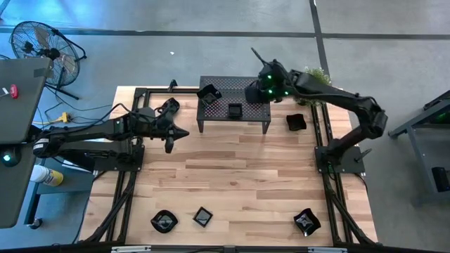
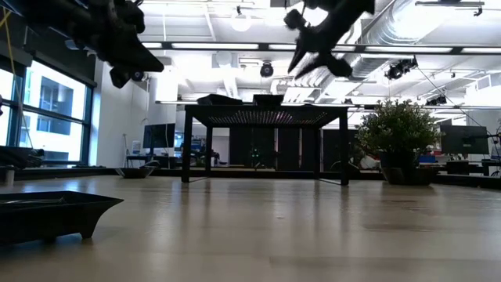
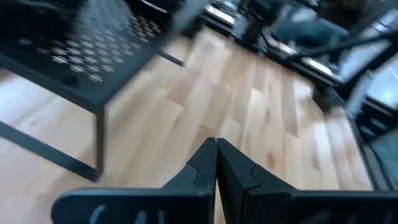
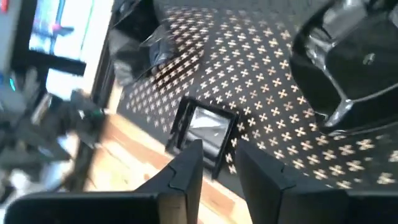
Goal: Pick & Place Mini shaped plates
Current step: Stack the black leaf shaped plate on top of the black leaf shaped plate on the shelf
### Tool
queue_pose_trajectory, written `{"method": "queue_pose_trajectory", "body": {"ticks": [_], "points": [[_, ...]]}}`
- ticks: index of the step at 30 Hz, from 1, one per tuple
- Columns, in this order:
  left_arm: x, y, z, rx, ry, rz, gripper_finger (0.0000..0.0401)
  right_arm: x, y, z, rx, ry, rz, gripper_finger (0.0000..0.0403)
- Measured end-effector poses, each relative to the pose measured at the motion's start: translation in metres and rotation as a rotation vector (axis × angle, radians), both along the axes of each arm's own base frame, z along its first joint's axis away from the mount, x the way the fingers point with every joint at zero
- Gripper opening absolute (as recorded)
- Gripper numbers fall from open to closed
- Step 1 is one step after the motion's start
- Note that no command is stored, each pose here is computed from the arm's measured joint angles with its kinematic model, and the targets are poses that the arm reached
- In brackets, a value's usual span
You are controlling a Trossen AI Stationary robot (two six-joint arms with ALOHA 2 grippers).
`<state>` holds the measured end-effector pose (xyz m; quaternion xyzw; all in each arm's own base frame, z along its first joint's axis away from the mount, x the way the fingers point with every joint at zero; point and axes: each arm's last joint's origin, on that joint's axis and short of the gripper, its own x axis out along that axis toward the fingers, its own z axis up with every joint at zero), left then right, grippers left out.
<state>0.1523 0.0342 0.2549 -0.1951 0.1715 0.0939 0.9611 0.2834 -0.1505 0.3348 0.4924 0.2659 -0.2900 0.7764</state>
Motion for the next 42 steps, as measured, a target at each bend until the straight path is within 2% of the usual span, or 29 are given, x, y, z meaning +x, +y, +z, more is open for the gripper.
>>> {"method": "queue_pose_trajectory", "body": {"ticks": [7, 11, 13, 17, 23, 28, 35, 42], "points": [[-0.009, -0.01, 0.006, -0.05, 0.152, -0.133, 0.0001, 0.007, 0.072, 0.024, -0.291, 0.009, 0.242, 0.001], [-0.014, -0.027, 0.009, -0.06, 0.241, -0.23, 0.0001, 0.018, 0.112, 0.026, -0.437, -0.018, 0.382, 0.0015], [-0.016, -0.036, 0.007, -0.087, 0.296, -0.281, 0.0001, 0.021, 0.127, 0.022, -0.469, -0.068, 0.447, 0.0014], [-0.021, -0.056, -0.005, -0.15, 0.457, -0.362, 0.0001, 0.021, 0.146, 0.004, -0.485, -0.15, 0.549, 0.0003], [-0.019, -0.087, -0.018, -0.197, 0.632, -0.462, 0.0004, 0.004, 0.154, -0.019, -0.474, -0.194, 0.565, 0.0002], [-0.013, -0.115, -0.035, -0.216, 0.779, -0.508, 0.0051, -0.015, 0.153, -0.031, -0.448, -0.218, 0.538, 0.0005], [0.004, -0.16, -0.054, -0.23, 0.773, -0.613, 0.0134, -0.035, 0.153, -0.035, -0.456, -0.284, 0.513, 0.0004], [0.013, -0.189, -0.086, -0.239, 0.874, -0.592, 0.0149, -0.043, 0.152, -0.03, -0.485, -0.305, 0.499, 0.0003]]}}
